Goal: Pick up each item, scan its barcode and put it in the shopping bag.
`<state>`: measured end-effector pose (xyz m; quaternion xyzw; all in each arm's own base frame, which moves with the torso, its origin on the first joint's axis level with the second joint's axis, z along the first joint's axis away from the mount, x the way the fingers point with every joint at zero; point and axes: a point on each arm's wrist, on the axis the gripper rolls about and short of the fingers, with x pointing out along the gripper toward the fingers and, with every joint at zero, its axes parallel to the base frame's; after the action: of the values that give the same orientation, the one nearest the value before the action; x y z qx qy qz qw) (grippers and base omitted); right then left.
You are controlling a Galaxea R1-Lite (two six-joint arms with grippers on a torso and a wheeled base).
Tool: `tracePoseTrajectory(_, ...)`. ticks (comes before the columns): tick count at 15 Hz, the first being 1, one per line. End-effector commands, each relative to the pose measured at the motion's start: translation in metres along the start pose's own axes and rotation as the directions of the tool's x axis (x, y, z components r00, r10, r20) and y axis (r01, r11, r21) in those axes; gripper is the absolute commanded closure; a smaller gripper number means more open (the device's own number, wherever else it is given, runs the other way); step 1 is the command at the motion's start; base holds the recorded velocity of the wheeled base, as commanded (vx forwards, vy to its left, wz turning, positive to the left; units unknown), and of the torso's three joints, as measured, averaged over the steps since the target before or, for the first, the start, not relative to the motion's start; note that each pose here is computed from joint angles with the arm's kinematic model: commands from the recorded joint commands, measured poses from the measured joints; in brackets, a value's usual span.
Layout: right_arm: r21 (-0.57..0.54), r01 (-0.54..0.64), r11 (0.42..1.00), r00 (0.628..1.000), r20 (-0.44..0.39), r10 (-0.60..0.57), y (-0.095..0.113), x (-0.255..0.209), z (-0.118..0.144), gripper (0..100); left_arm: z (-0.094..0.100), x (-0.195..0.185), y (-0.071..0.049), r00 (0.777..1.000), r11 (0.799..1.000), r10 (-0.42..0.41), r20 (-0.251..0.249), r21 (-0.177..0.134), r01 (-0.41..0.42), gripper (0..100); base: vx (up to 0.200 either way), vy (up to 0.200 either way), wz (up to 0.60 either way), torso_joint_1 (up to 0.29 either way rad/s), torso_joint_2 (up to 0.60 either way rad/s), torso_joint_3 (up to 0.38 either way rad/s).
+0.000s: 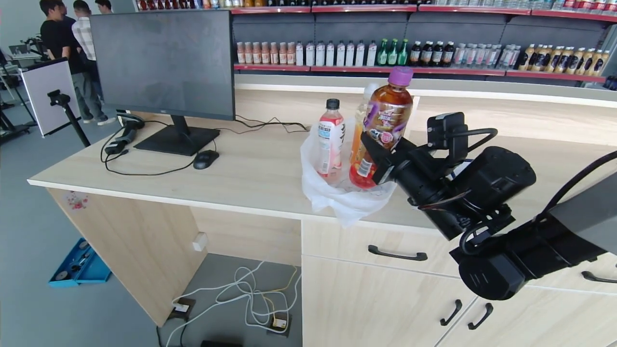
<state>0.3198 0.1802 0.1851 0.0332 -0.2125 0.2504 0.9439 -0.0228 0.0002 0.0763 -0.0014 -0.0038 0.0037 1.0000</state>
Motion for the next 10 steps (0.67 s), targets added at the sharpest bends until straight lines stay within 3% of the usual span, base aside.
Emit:
tracePoseTrajectory(1,0.007,-0.016,1.000,1.000,-0.021,0.016,0.007,0.006,-0.017,100,0.000,0.000,0.000,1.000,1.000,0.000,0.002,0.000,0.000,0,0.000,0.000,0.00,0.000,0.00,0.000)
tracePoseTrajectory(6,0.009,0.013,1.000,0.999,-0.037,-0.013,0.005,0.014,-0.035,100,0.000,0.000,0.000,1.000,1.000,0.000,0.000,0.003,0.000,0,0.000,0.000,0.00,0.000,0.00,0.000)
tracePoseTrajectory(9,0.010,0.011,1.000,0.999,-0.031,-0.010,0.005,0.017,-0.037,100,0.000,0.000,0.000,1.000,1.000,0.000,0.000,0.009,0.000,0,0.200,0.000,0.00,-0.002,0.00,0.005)
tracePoseTrajectory(10,0.018,0.015,1.000,0.999,-0.030,-0.015,0.004,0.017,-0.037,100,0.000,0.000,0.000,1.000,1.000,0.000,-0.002,0.006,0.000,0,0.000,0.000,0.00,0.000,0.00,0.000)
